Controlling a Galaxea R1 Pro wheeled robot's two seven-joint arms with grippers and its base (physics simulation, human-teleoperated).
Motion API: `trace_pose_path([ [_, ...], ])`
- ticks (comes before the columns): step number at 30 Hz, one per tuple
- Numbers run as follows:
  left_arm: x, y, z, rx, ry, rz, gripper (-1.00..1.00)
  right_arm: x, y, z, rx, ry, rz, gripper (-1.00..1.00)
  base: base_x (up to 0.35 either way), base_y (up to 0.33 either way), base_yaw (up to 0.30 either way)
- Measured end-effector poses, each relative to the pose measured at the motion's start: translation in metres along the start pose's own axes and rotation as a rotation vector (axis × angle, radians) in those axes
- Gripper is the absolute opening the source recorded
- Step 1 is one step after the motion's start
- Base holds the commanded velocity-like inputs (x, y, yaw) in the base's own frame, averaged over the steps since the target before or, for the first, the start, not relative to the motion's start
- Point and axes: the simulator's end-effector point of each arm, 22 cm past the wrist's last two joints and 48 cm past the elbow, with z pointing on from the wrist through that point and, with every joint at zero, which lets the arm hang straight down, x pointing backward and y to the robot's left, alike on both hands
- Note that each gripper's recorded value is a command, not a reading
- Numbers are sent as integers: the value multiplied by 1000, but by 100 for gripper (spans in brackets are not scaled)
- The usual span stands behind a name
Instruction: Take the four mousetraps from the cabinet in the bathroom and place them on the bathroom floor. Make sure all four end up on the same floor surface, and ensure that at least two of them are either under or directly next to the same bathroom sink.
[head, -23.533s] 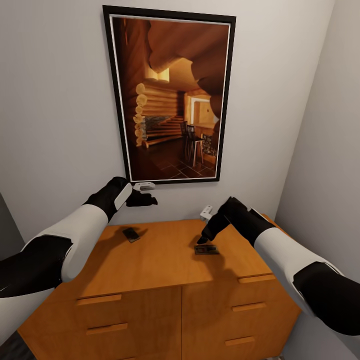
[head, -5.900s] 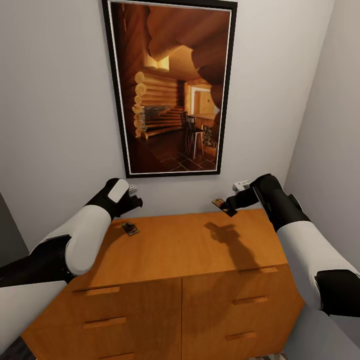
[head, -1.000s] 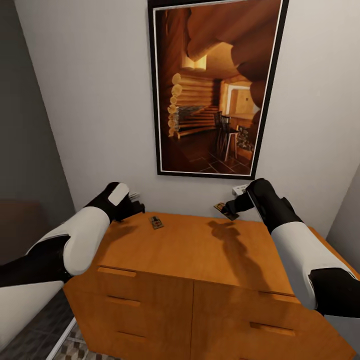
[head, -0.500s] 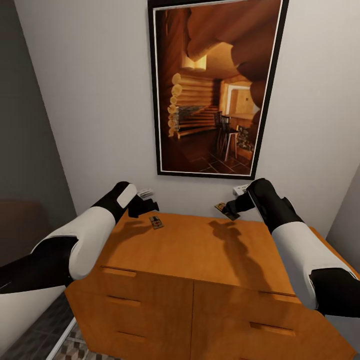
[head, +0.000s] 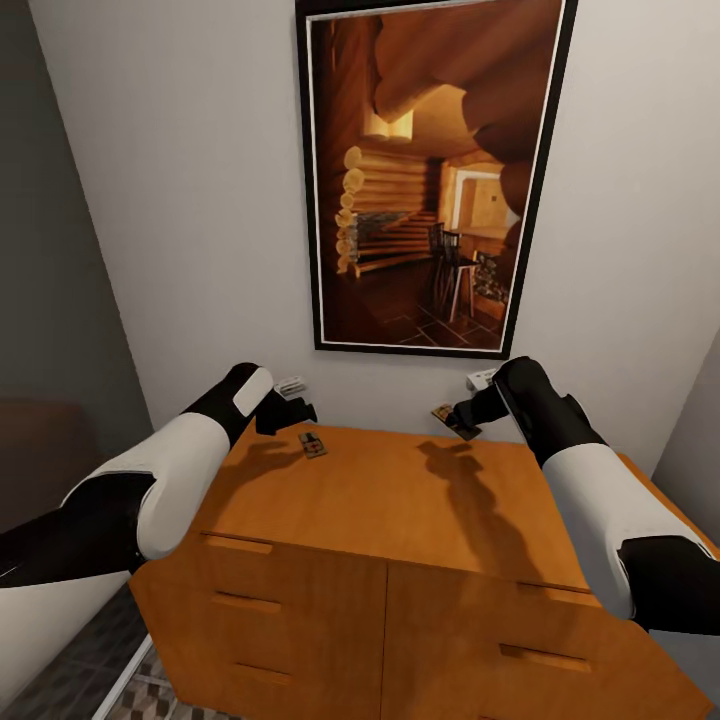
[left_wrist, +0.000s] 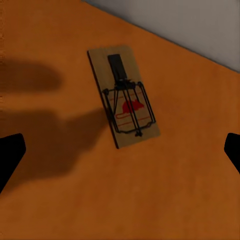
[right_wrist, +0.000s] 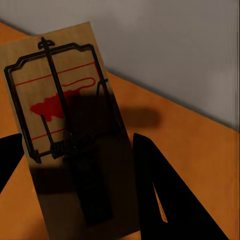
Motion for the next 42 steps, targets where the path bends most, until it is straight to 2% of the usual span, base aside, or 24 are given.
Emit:
trace_pose_path([
  [3,0,4,0,-14,0,3,100,-1,-4,0,32,-2,-1,-100,0,0,0],
  [8,-1,6,-1,-36,-3,9,100,1,-5,3,44,7,-1,-100,0,0,0],
  [18,-8,8,-5,-49,-24,16,100,6,-6,6,49,21,2,-100,126,-62,0],
  [37,-8,6,-5,-52,-24,18,100,13,-9,8,42,30,7,-100,5,-2,0],
  [41,-8,6,-5,-52,-24,17,100,16,-23,6,61,34,12,-100,0,0,0],
  [42,-8,6,-5,-52,-24,17,100,19,-34,5,78,37,16,-100,0,0,0],
])
